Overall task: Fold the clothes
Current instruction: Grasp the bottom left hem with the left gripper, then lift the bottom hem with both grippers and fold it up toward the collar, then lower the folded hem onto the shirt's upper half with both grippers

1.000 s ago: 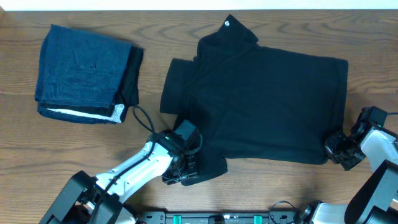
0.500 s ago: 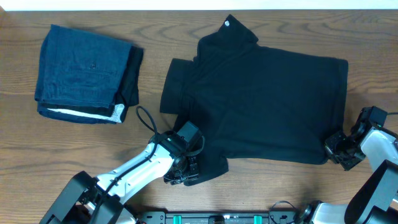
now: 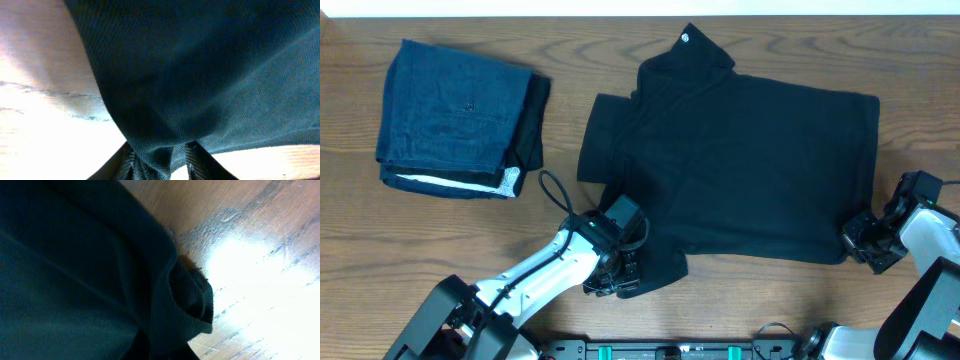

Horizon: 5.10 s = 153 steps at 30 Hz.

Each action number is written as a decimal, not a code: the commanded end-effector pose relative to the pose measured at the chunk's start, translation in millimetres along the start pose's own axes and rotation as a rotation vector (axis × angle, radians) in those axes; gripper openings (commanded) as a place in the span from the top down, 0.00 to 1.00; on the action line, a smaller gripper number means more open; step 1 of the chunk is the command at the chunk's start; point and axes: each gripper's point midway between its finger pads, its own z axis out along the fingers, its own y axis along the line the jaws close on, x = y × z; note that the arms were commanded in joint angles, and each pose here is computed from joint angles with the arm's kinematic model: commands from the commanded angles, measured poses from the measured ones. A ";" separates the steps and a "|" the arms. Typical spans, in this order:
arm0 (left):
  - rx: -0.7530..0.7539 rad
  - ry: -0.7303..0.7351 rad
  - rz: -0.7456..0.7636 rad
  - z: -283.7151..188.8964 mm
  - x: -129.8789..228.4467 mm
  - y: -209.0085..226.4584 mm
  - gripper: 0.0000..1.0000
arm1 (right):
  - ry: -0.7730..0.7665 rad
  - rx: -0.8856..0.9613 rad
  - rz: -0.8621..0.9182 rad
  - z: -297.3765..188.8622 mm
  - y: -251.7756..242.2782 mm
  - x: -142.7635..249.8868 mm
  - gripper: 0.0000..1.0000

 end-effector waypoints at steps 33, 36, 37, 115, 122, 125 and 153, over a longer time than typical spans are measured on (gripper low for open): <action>-0.156 -0.118 0.102 -91.0 -14.1 -7.8 0.94 | 0.056 -0.012 -0.074 -34.0 22.6 -3.9 0.99; -0.160 -0.201 0.106 -115.5 -29.7 -16.1 0.94 | 0.059 -0.023 -0.092 -41.1 28.7 -4.9 0.99; -0.159 -0.237 0.109 -125.2 -36.9 -19.4 0.94 | 0.057 -0.024 -0.094 -43.2 30.1 -5.8 0.99; 0.060 -0.894 0.246 -148.3 -287.8 -118.1 0.42 | -0.280 -0.562 -0.196 -45.5 170.7 -118.3 0.34; 0.063 -0.967 0.306 -202.9 -272.5 -117.4 0.27 | -0.362 -0.706 -0.429 -108.5 210.8 -134.6 0.19; 0.049 -0.937 0.295 -213.0 -254.5 -108.0 0.28 | -0.350 -0.692 -0.445 -122.9 212.2 -136.4 0.20; 0.040 -0.374 0.255 -72.1 -200.5 -77.5 0.94 | -0.091 0.052 -0.449 -40.1 112.5 -49.3 0.99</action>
